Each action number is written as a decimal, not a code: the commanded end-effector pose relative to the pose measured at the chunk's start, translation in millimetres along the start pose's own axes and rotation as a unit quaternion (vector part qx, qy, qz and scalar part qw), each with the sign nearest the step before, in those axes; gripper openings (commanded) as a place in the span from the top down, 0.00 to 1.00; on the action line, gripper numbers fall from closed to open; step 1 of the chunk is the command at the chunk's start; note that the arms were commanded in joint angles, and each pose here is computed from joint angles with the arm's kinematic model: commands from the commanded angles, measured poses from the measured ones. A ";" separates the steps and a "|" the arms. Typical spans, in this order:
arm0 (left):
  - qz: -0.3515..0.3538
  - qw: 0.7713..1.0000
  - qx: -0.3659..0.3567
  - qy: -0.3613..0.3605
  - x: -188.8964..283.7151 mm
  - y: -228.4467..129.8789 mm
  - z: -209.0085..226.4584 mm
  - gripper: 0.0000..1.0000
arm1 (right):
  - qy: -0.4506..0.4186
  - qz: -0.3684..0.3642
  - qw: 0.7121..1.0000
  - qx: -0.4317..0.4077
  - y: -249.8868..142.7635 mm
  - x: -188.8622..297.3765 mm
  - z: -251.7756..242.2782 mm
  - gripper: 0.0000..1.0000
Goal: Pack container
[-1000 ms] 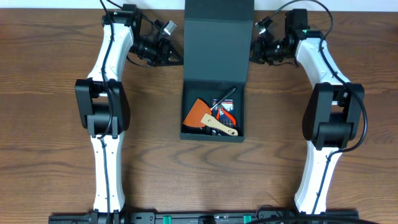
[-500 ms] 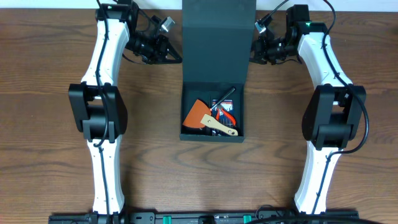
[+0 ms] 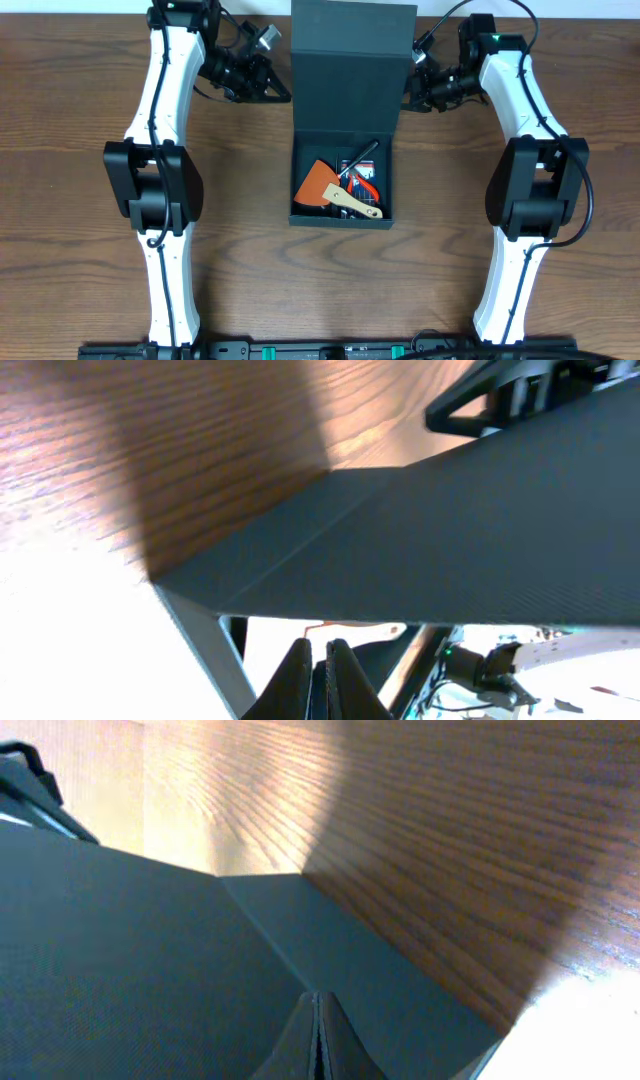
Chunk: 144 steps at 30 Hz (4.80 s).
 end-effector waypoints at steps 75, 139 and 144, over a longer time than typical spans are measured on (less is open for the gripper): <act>0.064 0.925 0.052 0.372 -110.8 -66.9 -77.9 0.94 | -0.218 0.114 0.968 -0.051 -32.7 51.4 -25.3 0.99; -0.324 0.836 0.052 0.439 114.3 -13.8 -91.9 0.01 | -0.337 0.067 0.939 -0.020 -12.6 89.0 -72.6 0.01; -0.324 0.836 0.052 0.439 114.2 -13.8 -91.8 0.01 | -0.337 0.067 0.939 -0.020 -12.6 89.1 -72.7 0.01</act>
Point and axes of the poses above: each gripper's point midway between its finger pads, its own x axis back along the fingers, its own z axis along the line the jaws close on, y = z × x, the point moved 4 cm from there along x, back along the fingers, and after that the axes turned 7 degrees about x, right-handed, at the moved point
